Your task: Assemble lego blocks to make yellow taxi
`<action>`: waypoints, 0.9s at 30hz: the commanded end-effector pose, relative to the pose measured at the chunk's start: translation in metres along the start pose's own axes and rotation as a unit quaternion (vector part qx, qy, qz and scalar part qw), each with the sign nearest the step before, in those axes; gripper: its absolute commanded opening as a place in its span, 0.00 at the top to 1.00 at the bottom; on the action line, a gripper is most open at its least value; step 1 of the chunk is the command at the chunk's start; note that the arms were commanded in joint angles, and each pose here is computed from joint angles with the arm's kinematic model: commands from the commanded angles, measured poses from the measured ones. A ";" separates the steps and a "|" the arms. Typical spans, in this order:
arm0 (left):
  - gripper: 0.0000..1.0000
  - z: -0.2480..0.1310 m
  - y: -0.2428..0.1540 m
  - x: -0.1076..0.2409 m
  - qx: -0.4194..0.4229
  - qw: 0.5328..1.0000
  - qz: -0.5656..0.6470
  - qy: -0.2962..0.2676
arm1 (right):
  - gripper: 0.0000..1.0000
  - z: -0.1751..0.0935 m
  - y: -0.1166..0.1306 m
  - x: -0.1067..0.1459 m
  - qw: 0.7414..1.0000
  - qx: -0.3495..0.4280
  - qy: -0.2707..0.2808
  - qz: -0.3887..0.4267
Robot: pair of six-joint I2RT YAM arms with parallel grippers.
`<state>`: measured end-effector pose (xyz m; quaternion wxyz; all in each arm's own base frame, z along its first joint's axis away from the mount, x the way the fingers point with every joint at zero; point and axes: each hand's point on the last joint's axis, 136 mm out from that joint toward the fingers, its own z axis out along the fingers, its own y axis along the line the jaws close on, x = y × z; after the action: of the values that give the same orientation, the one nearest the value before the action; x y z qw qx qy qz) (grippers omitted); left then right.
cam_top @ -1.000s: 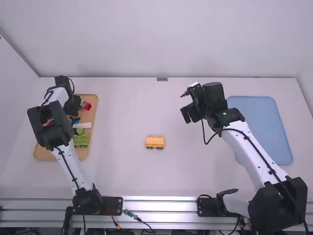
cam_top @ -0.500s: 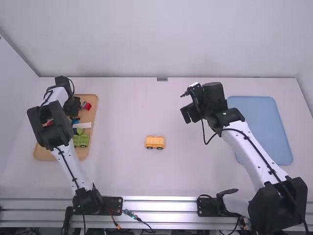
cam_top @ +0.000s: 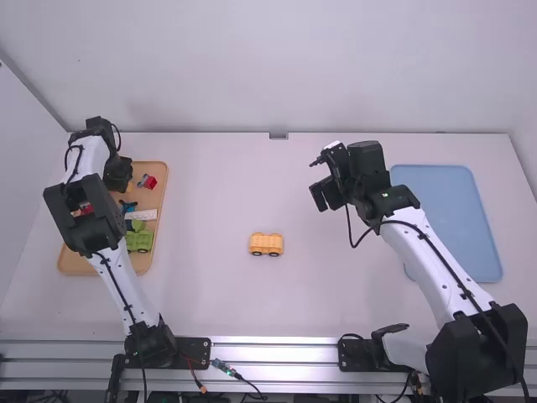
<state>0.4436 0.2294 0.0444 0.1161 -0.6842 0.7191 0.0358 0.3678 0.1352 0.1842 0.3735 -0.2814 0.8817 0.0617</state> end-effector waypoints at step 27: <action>0.98 -0.096 -0.025 0.084 0.041 0.928 0.337 -0.155 | 0.01 -0.002 -0.001 -0.007 1.000 0.002 -0.009 -0.002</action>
<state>0.4629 0.1320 0.0879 0.2077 -0.4273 0.8702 0.1308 0.3690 0.1357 0.1856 0.3771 -0.2816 0.8802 0.0617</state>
